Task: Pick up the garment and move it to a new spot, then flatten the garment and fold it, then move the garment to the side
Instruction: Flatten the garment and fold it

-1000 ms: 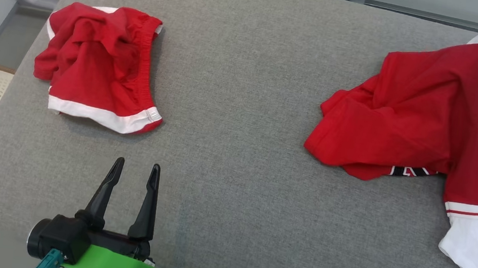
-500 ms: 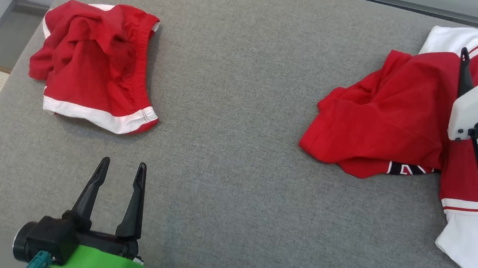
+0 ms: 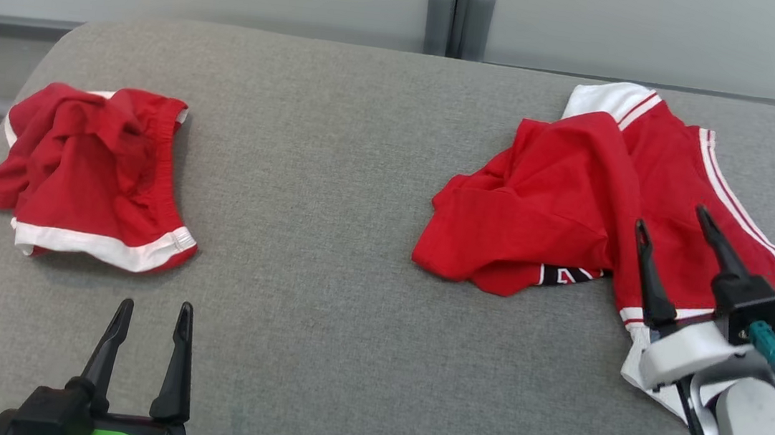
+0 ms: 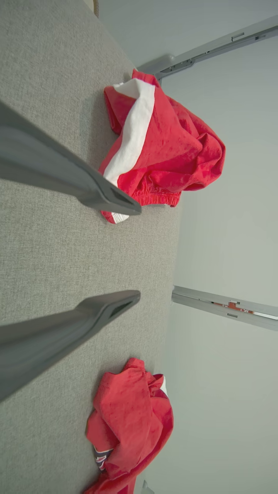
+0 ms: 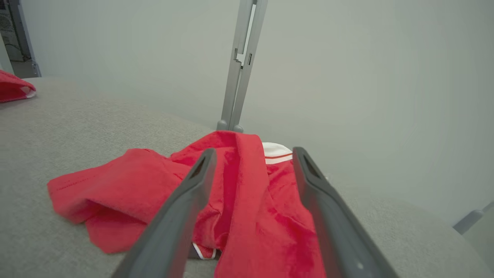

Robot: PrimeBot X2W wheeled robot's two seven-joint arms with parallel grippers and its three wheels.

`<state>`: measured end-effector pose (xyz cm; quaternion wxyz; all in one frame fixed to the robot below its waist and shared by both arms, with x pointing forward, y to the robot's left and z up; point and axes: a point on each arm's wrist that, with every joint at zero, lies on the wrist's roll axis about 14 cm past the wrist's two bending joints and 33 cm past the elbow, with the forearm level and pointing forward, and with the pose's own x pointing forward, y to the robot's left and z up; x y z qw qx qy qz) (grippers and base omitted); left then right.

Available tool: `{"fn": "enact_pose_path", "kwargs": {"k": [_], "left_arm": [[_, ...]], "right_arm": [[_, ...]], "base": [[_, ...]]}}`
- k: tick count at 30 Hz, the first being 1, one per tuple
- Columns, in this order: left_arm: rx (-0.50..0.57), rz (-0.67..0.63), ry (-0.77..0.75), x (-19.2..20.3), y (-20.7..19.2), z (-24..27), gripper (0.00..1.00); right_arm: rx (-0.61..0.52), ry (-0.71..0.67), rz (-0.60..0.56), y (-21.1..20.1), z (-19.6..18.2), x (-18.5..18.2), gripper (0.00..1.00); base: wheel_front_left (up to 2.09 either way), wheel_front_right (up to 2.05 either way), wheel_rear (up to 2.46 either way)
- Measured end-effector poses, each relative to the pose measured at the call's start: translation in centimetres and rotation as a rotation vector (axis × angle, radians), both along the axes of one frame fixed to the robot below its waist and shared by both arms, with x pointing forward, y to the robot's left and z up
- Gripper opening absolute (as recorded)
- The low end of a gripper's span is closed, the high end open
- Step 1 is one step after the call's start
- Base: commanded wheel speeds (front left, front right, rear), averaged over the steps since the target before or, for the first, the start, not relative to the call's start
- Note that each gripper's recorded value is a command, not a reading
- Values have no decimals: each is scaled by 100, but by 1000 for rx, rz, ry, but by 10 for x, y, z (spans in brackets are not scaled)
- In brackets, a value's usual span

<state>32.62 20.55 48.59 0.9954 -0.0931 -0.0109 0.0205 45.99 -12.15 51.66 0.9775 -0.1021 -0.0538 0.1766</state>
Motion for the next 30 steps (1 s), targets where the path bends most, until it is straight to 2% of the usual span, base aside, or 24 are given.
{"fn": "enact_pose_path", "kwargs": {"k": [10,16,21,23,25,30], "left_arm": [[-4,-70,-1,5,-19,-3,100],[-7,-113,29,15,-30,-13,100],[-46,-217,92,46,-63,-27,100],[-45,-269,112,69,-79,-23,100],[-68,-317,175,104,-97,-21,100],[-102,-396,391,136,-128,-47,100]], "right_arm": [[68,64,-104,-15,-22,-80,100],[100,53,-127,-17,-17,-97,100],[106,22,-150,-25,-7,-102,100],[115,32,-161,-27,-10,-104,100],[124,60,-165,-26,-18,-106,100],[136,81,-172,-26,-23,-105,100]], "base": [[0,0,0],[0,0,0],[0,0,0],[0,0,0],[0,0,0],[0,0,0]]}}
